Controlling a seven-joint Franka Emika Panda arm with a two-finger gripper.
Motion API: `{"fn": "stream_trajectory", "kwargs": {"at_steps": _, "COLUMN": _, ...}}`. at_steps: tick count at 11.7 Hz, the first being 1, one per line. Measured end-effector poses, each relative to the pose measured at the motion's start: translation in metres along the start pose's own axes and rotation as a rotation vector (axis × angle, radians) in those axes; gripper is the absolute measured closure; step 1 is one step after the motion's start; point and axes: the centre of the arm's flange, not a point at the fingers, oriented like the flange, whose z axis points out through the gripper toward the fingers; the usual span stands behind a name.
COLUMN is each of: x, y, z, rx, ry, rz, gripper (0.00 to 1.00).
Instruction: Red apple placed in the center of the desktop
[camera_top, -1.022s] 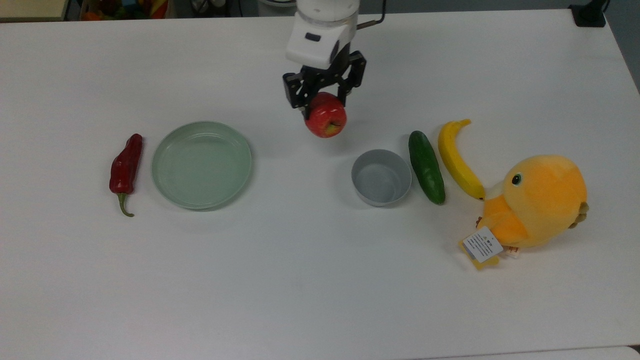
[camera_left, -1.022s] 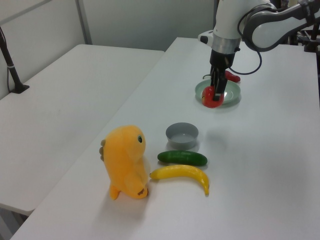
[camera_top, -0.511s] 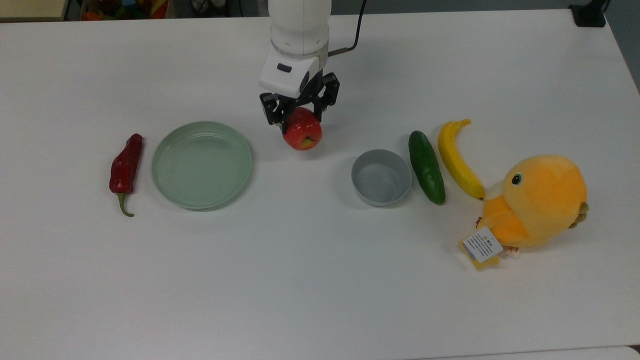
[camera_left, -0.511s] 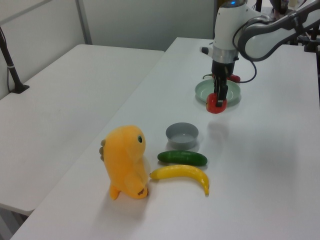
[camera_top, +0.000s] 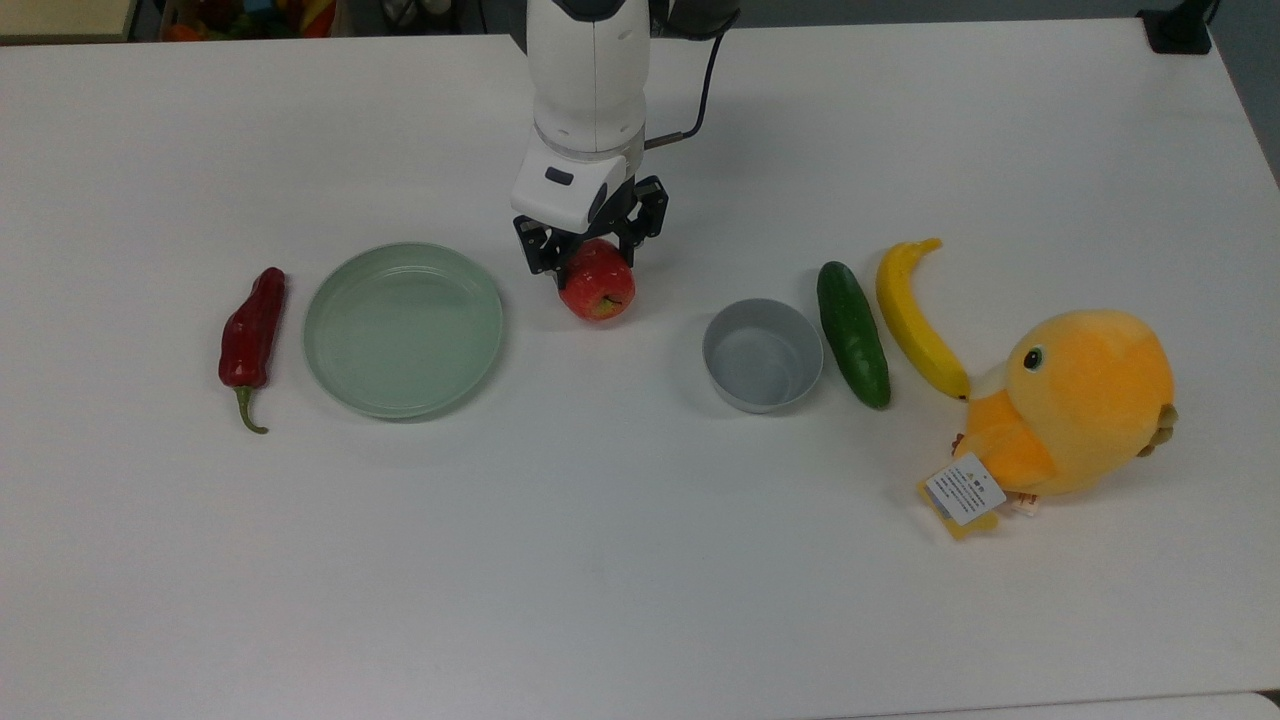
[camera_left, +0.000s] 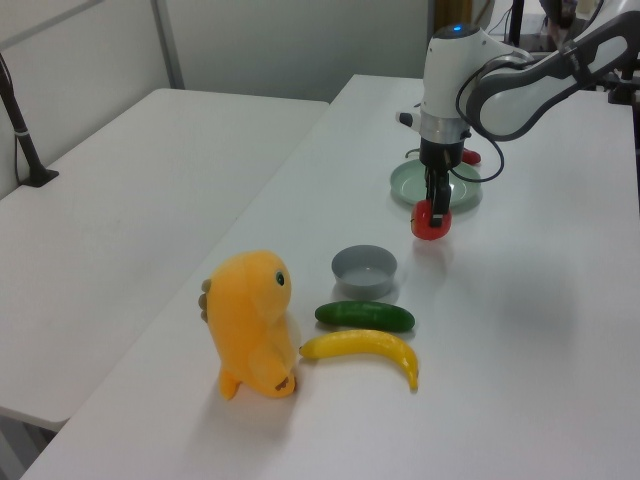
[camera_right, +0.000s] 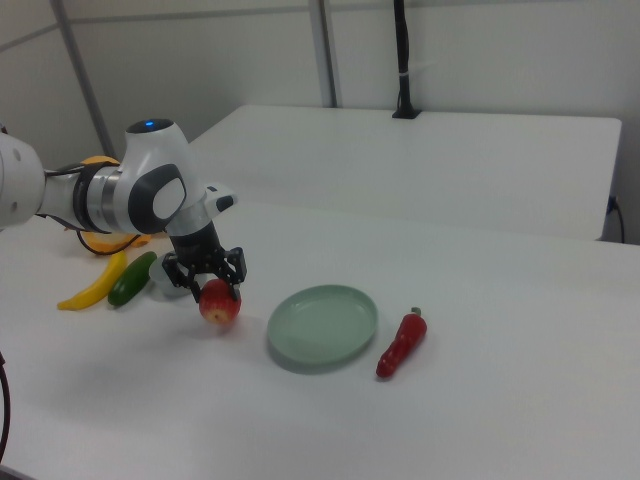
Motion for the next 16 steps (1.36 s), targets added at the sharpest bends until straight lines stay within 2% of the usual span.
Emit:
{"fn": "stream_trajectory", "kwargs": {"at_steps": 1, "x": 0.001, "y": 0.001, "z": 0.001, "rx": -0.003, "ry": 0.012, "rz": 0.001, "gripper": 0.28}}
{"fn": "stream_trajectory", "kwargs": {"at_steps": 2, "x": 0.002, "y": 0.002, "z": 0.001, "rx": -0.005, "ry": 0.02, "rz": 0.003, "gripper": 0.24}}
{"fn": "stream_trajectory", "kwargs": {"at_steps": 3, "x": 0.002, "y": 0.003, "z": 0.001, "rx": -0.006, "ry": 0.021, "rz": 0.004, "gripper": 0.15}}
{"fn": "stream_trajectory", "kwargs": {"at_steps": 4, "x": 0.002, "y": 0.004, "z": 0.001, "rx": -0.006, "ry": 0.022, "rz": 0.005, "gripper": 0.15}}
{"fn": "stream_trajectory", "kwargs": {"at_steps": 5, "x": 0.002, "y": 0.004, "z": 0.001, "rx": -0.006, "ry": 0.022, "rz": 0.005, "gripper": 0.09}}
{"fn": "stream_trajectory", "kwargs": {"at_steps": 8, "x": 0.001, "y": 0.008, "z": 0.0, "rx": -0.007, "ry": 0.024, "rz": 0.012, "gripper": 0.07}}
{"fn": "stream_trajectory", "kwargs": {"at_steps": 9, "x": 0.002, "y": 0.009, "z": -0.001, "rx": -0.008, "ry": 0.026, "rz": 0.013, "gripper": 0.01}}
{"fn": "stream_trajectory", "kwargs": {"at_steps": 12, "x": 0.001, "y": 0.01, "z": -0.024, "rx": -0.005, "ry": 0.006, "rz": 0.015, "gripper": 0.0}}
{"fn": "stream_trajectory", "kwargs": {"at_steps": 13, "x": 0.0, "y": 0.01, "z": -0.041, "rx": -0.002, "ry": -0.004, "rz": 0.032, "gripper": 0.0}}
{"fn": "stream_trajectory", "kwargs": {"at_steps": 16, "x": -0.006, "y": 0.009, "z": -0.108, "rx": -0.011, "ry": 0.065, "rz": 0.208, "gripper": 0.0}}
